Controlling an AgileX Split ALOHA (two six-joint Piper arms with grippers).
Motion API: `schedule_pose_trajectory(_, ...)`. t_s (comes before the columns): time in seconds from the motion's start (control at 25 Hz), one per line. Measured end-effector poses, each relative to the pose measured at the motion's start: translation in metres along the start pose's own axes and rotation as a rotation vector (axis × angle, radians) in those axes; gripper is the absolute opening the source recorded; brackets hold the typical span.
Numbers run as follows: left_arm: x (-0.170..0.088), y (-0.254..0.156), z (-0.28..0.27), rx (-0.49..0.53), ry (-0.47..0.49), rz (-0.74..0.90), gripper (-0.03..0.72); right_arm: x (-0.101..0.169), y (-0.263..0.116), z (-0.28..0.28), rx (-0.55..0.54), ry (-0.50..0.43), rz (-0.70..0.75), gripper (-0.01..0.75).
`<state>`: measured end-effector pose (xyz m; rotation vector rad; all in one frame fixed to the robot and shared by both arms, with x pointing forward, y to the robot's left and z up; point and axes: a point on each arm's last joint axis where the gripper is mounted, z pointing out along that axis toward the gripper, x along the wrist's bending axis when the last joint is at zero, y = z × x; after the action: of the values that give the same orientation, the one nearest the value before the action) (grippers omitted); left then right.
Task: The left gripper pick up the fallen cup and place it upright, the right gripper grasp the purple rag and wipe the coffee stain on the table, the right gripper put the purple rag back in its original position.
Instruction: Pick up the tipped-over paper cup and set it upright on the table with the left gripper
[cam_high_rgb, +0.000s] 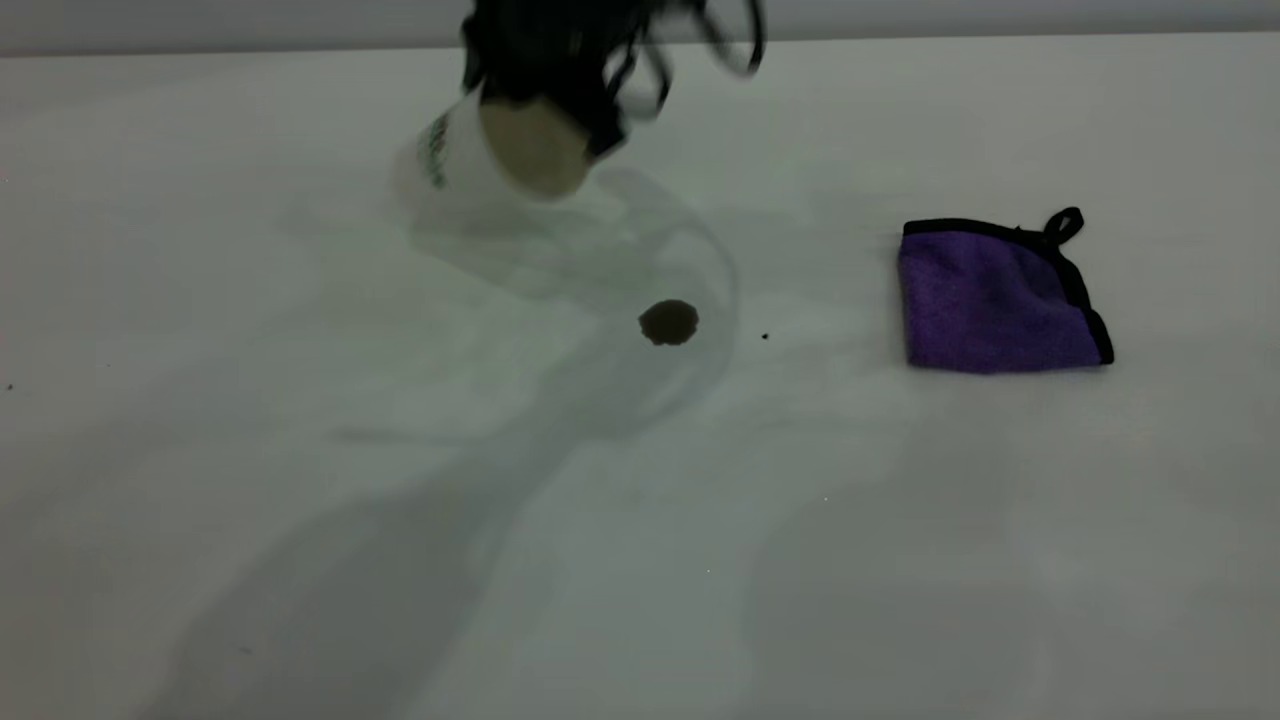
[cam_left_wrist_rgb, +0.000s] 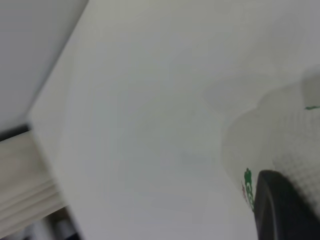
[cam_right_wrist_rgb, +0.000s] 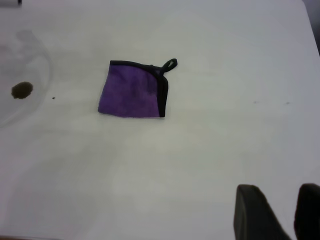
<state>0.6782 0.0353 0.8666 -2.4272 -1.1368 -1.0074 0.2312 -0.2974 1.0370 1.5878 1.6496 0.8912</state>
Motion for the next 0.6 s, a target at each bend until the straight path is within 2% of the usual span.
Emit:
schedule_pose_trajectory(0.16, 0.052, 0.009, -0.029, -0.068, -0.263, -0.056, 0.014, 0.0, 0.0, 0.0, 0.0, 0.0, 0.0, 0.238)
schedule_pose_trajectory(0.28, 0.081, 0.008, -0.021, -0.111, -0.445, -0.092, 0.014, 0.0, 0.0, 0.0, 0.0, 0.0, 0.0, 0.238)
schedule_pose_trajectory(0.36, 0.09, 0.006, -0.009, -0.131, -0.541, -0.133, 0.014, 0.0, 0.0, 0.0, 0.0, 0.0, 0.0, 0.238)
schedule_pose_trajectory(0.6, 0.095, 0.004, 0.035, -0.186, -0.704, -0.229, 0.014, 0.0, 0.0, 0.0, 0.0, 0.0, 0.0, 0.238)
